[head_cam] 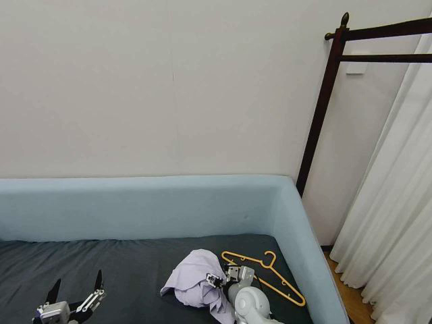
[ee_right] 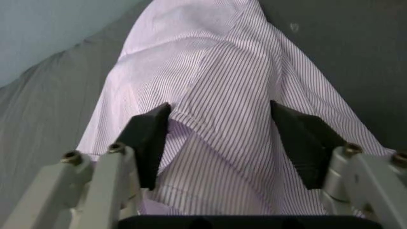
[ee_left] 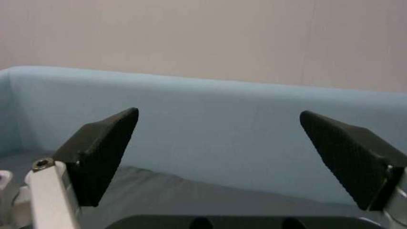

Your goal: Pick up the clothes from the sofa and hang them on the clothes hanger.

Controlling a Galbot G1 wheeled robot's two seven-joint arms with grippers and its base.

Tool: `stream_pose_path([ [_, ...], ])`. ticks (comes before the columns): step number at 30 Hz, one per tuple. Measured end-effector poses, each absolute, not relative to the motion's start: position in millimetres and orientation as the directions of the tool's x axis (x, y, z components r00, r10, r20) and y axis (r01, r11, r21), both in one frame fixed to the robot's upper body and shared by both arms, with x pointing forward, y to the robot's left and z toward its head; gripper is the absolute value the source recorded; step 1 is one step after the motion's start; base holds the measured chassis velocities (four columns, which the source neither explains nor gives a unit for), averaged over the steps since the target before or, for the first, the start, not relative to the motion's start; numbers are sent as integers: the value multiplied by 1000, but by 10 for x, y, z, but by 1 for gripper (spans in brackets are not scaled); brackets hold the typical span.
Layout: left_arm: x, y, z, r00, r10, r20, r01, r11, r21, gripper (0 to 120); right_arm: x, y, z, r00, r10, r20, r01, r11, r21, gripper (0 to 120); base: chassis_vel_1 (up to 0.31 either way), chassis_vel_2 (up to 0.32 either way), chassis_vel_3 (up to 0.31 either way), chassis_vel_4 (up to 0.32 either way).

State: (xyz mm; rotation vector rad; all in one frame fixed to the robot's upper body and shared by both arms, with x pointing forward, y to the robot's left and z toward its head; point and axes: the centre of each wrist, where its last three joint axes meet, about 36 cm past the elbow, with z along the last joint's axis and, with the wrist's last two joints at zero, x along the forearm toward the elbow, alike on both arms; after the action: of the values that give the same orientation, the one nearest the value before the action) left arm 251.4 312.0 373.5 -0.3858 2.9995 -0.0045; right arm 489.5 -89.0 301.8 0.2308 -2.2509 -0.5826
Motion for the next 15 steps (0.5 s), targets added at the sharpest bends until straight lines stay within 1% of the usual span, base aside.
stream_pose_path([
  [3,2519,3119,3737,-959,-256,-119,-255,967,-20,100,4865,-876,2999,-677,-338,654,17,881,472,47,0,0,0,0],
  [4,2519,3119,3737,-959,-256,-119,-255,967,-20,100,4865,-876,2999,-677,-338,654,17,881,472,47,0,0,0,0],
  [5,2519,3122,3737,-959,-257,-121,-256,966,-20,100,4859,-874,2996,-678,-337,653,16,881,472,44,0,0,0,0],
  [6,2515,3133,3738,-958,-257,-123,-257,966,-17,100,4846,-866,2995,-685,-336,647,14,881,472,36,0,0,0,0],
  [8,2508,3154,3731,-958,-259,-125,-259,966,-12,100,4831,-848,2998,-696,-335,635,10,880,475,27,0,0,0,0],
  [9,2508,3154,3731,-958,-259,-125,-259,966,-12,100,4831,-848,2998,-696,-335,635,10,880,475,27,0,0,0,0],
  [12,2507,3173,3715,-958,-258,-125,-259,966,-9,100,4807,-822,2988,-710,-330,622,2,882,471,13,0,0,0,0],
  [13,2507,3173,3715,-958,-258,-125,-259,966,-9,100,4807,-822,2988,-710,-330,622,2,882,471,13,0,0,0,0],
  [15,2516,3178,3703,-959,-256,-124,-257,966,-7,100,4791,-809,2986,-733,-319,601,-4,886,464,5,0,0,0,0],
])
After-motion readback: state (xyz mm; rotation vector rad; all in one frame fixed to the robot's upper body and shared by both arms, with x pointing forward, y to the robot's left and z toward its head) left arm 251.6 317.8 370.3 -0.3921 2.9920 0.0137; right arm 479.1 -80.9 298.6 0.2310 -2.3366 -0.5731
